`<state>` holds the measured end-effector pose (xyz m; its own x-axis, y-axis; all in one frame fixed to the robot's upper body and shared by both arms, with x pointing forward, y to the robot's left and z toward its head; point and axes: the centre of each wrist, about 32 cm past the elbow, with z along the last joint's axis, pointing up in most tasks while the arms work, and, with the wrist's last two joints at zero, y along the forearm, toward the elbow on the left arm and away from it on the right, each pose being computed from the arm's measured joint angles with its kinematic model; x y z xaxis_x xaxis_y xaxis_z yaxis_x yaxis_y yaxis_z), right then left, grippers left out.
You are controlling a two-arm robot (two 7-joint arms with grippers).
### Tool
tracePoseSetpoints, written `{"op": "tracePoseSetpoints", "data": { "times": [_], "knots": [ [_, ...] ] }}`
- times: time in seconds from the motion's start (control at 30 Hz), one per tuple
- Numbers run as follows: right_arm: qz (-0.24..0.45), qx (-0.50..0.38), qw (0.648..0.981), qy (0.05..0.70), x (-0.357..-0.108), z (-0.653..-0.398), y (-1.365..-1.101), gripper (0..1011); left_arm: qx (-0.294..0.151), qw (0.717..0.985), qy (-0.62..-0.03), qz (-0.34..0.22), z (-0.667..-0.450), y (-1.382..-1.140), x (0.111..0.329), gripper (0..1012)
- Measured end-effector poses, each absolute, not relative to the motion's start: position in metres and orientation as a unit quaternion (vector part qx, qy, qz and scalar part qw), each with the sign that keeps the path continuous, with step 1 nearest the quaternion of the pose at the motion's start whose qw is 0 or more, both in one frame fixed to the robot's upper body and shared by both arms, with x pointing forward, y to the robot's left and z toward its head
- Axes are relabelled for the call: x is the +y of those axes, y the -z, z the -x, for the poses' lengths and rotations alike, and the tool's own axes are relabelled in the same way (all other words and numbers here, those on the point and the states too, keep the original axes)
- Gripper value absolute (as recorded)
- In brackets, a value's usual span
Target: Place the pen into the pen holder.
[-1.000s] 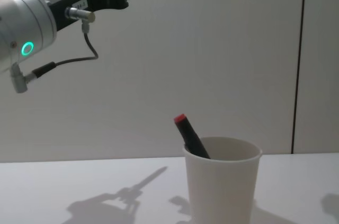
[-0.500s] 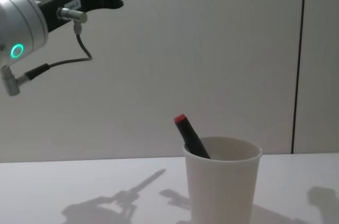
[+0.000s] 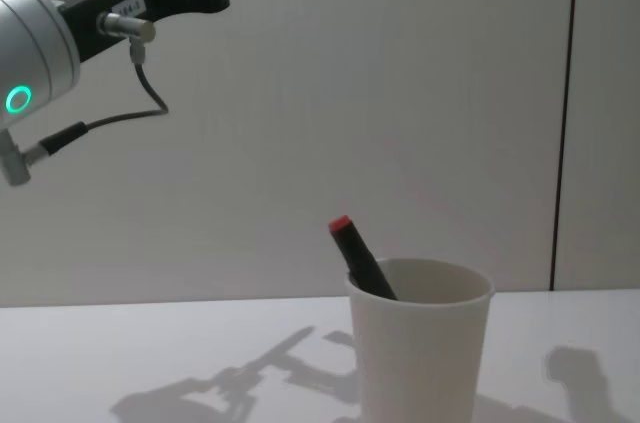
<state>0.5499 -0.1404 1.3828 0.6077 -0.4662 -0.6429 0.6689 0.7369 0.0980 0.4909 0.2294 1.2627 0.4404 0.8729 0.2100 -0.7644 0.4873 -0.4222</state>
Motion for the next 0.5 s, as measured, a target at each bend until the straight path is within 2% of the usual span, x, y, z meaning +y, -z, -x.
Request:
{"op": "tracePoseSetpoints", "data": {
  "times": [0.5],
  "knots": [
    [-0.163, 0.305, 0.887, 0.305, -0.1301, -0.5549, -1.381, 1001, -0.201, 0.843, -0.481, 0.135, -0.4927, -1.2608, 0.2294, 169]
  ]
}}
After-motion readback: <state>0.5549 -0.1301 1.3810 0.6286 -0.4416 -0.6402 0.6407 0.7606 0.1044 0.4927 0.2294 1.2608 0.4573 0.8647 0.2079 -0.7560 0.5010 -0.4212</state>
